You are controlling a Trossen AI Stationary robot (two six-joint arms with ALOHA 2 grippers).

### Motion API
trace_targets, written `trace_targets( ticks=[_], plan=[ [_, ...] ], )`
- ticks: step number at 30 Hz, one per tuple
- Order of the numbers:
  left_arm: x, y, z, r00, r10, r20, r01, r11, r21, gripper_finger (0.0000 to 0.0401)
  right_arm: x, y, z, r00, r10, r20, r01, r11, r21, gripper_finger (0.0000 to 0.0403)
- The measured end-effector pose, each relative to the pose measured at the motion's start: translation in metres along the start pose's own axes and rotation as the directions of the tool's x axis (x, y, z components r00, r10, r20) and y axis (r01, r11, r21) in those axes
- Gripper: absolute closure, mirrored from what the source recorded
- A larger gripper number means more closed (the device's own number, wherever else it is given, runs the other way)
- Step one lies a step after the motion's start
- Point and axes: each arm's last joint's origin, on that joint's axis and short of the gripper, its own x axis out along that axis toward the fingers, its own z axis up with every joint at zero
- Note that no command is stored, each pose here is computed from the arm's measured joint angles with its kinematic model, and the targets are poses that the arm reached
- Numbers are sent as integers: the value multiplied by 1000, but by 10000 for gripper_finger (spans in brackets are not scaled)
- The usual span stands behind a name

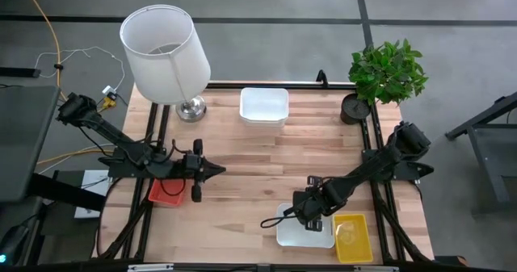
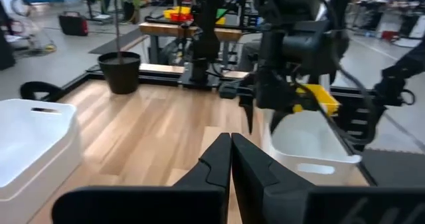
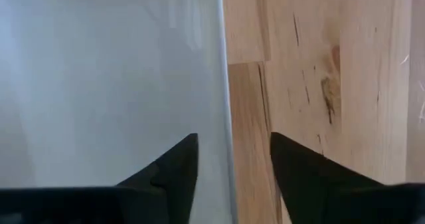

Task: Stack baskets by color
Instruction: Stack the bottom white bin on the top stacked white bins

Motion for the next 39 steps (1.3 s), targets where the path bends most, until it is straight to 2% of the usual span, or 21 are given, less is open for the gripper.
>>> trace_targets(
  ticks=[4, 6, 8, 11, 14, 19, 22, 25, 28, 31, 34, 37, 39],
  plan=[
    [0, -1, 1, 1000, -20, 2, 20, 1000, -5, 401, 1, 0, 0, 1000, -1, -1, 1, 1000, -13, 306],
    [0, -1, 1, 1000, -20, 5, 20, 1000, -13, 401, 0, 0, 1, 1000, 0, 0, 0, 999, -46, 360],
    [0, -1, 1, 1000, -20, 5, 20, 1000, -21, 401, -7, -1, 5, 1000, -12, 25, 14, 996, -85, 391],
    [0, -1, 1, 1000, -20, 6, 20, 1000, -23, 401, -26, 0, 20, 994, -46, 103, 58, 991, -117, 386],
    [0, -1, 1, 1000, -20, 10, 20, 999, -25, 401, -52, -3, 41, 978, -100, 184, 134, 974, -185, 399],
    [0, -1, 1, 1000, -16, 11, 16, 1000, -26, 401, -104, -17, 82, 894, -211, 395, 320, 918, -233, 401],
    [0, -1, 1, 1000, -16, 11, 16, 1000, -25, 401, -131, -39, 103, 820, -326, 471, 459, 865, -201, 402],
    [0, -1, 1, 1000, -15, 11, 15, 1000, -25, 401, -153, -71, 121, 735, -466, 493, 596, 791, -141, 402],
    [0, -1, 1, 1000, -13, 11, 14, 1000, -17, 401, -171, -109, 137, 693, -534, 484, 650, 753, -100, 402],
    [0, -1, 1, 1000, -13, 11, 14, 1000, -17, 401, -182, -149, 146, 682, -572, 455, 670, 738, -78, 403],
    [0, -1, 1, 1000, -17, 11, 17, 1000, -17, 401, -186, -186, 151, 699, -568, 436, 658, 749, -78, 403],
    [0, -1, 1, 1000, -20, 10, 20, 1000, -17, 401, -187, -211, 156, 708, -537, 458, 642, 760, -100, 403],
    [0, -1, 1, 1000, -21, 10, 21, 1000, -17, 401, -186, -221, 162, 697, -530, 484, 649, 753, -111, 403]
  ],
)
